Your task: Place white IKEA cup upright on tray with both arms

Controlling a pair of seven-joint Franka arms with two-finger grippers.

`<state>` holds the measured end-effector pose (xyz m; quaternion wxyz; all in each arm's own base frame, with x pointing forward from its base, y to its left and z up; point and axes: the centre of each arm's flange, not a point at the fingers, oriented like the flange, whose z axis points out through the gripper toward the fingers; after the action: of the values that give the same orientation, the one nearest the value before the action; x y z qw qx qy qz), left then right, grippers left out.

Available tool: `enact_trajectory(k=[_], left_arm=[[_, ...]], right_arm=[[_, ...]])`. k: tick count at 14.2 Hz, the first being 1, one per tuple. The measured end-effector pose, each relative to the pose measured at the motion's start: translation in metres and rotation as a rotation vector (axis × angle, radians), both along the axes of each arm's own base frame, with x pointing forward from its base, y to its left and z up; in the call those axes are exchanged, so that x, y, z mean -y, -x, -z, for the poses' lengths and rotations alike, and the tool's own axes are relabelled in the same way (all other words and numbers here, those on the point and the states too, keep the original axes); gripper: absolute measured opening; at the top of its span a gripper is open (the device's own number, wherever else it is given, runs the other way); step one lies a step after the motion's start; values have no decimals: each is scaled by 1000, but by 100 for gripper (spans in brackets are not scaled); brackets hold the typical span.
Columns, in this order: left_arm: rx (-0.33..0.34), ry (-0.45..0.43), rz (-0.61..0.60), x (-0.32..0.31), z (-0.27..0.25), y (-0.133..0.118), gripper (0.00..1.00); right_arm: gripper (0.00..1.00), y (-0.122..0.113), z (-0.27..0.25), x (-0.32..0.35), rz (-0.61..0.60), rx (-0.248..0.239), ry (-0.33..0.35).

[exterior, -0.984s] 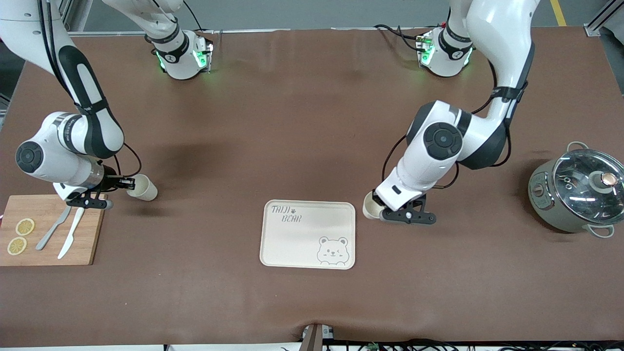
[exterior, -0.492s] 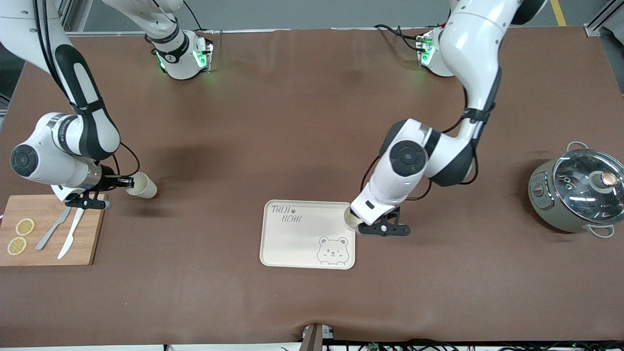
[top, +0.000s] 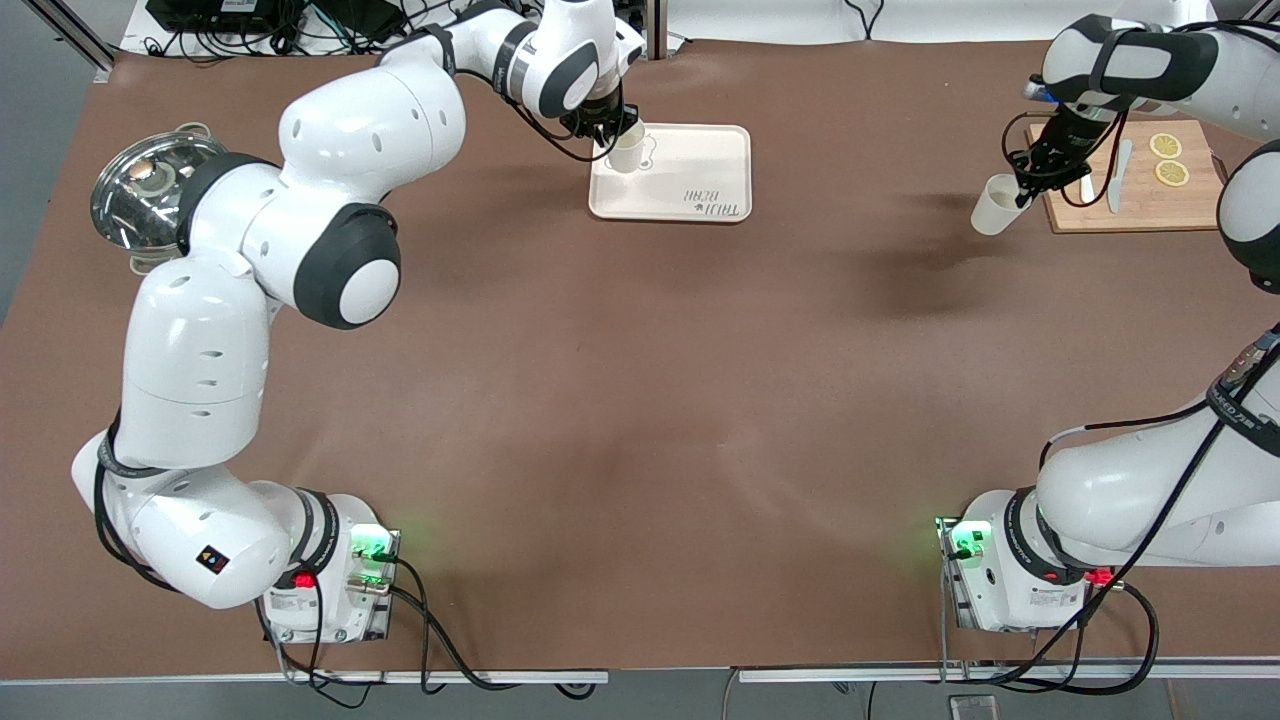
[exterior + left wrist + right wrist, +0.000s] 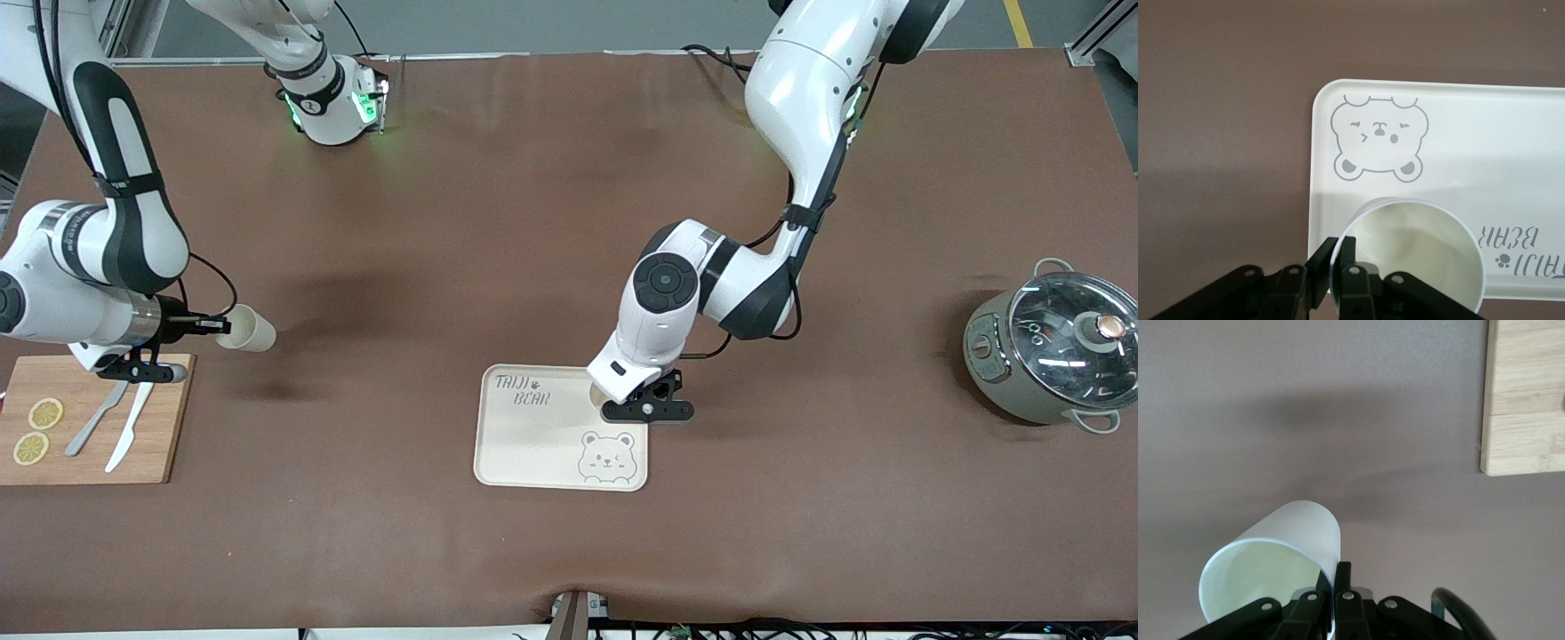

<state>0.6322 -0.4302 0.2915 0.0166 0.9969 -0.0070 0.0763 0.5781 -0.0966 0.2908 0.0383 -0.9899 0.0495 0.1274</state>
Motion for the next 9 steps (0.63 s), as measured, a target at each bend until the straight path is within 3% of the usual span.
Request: enact_trajectory(k=[9], left_arm=[[24, 20, -12, 10, 39, -6, 8]], right_arm=[[3, -15, -33, -36, 61, -70, 19]])
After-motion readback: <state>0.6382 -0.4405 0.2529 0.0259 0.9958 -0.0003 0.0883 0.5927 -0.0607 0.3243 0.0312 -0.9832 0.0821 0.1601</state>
